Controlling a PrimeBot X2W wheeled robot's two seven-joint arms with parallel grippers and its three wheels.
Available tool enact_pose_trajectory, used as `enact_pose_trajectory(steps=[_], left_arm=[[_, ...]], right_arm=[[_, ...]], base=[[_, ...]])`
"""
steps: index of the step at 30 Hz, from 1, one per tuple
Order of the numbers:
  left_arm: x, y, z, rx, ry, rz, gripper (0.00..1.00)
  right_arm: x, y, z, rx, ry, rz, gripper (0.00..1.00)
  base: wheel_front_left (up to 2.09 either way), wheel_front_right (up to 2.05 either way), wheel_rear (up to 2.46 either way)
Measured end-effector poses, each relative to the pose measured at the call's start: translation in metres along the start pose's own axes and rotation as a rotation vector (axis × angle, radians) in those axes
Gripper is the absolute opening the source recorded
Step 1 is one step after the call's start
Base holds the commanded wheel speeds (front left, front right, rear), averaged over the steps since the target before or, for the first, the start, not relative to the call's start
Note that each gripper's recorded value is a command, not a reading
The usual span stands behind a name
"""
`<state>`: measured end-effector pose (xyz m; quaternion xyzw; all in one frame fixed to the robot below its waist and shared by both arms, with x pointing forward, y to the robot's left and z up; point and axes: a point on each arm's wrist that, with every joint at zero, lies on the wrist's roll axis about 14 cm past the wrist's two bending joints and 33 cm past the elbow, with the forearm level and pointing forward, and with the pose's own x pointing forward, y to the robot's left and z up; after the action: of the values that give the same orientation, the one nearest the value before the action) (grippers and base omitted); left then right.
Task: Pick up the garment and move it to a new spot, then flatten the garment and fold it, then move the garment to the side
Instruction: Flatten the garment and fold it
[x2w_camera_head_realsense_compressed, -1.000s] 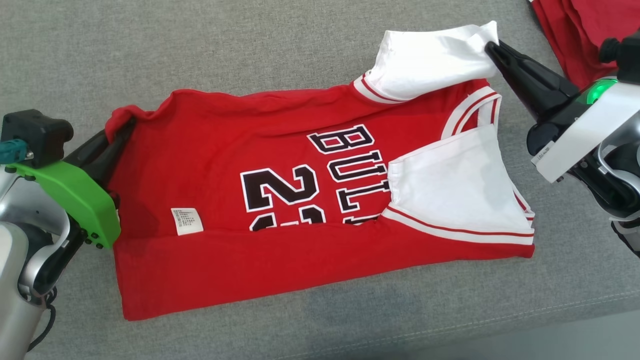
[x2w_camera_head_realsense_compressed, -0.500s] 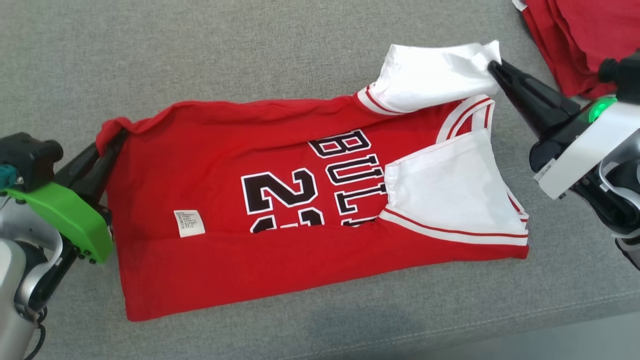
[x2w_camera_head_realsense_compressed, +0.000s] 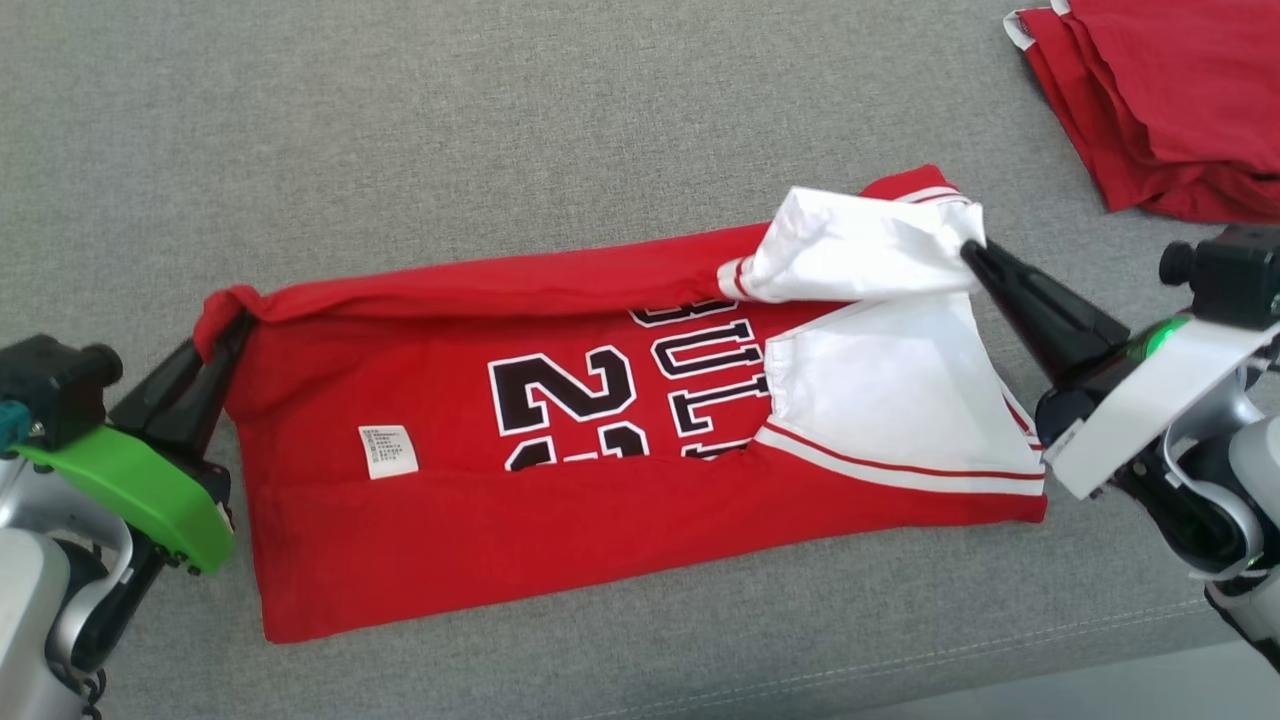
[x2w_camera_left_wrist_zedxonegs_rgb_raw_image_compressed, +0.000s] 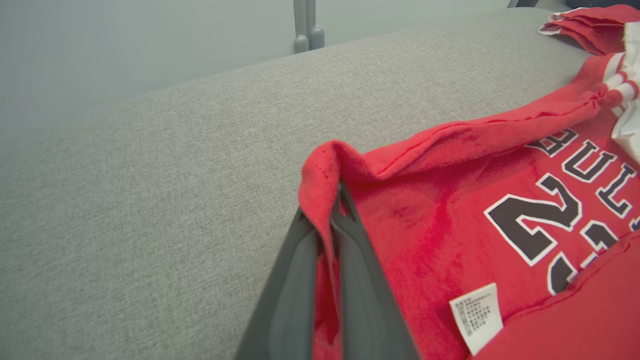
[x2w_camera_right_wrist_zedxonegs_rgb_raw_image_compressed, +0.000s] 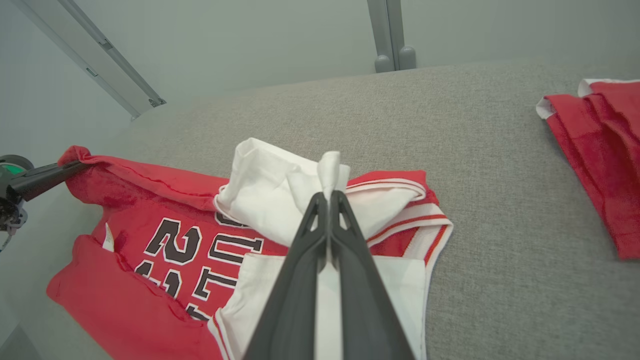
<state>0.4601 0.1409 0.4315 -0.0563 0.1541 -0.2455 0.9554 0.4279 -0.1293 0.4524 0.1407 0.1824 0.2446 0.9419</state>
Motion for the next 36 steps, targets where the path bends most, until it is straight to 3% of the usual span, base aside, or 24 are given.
enact_pose_trajectory(steps=[28,31,36], left_arm=[[-0.011,-0.005,-0.028,-0.016,0.033,-0.014,0.0],[-0.011,-0.006,-0.031,-0.016,0.036,-0.018,0.11],[-0.01,-0.009,-0.035,-0.017,0.044,-0.03,0.11]], right_arm=[[-0.032,0.011,-0.045,0.142,0.042,-0.07,0.0],[-0.034,0.011,-0.047,0.15,0.042,-0.072,0.0],[-0.034,0.01,-0.049,0.153,0.045,-0.08,0.0]], base=[[0.0,0.0,0.0],[0.0,0.0,0.0],[0.0,0.0,0.0]])
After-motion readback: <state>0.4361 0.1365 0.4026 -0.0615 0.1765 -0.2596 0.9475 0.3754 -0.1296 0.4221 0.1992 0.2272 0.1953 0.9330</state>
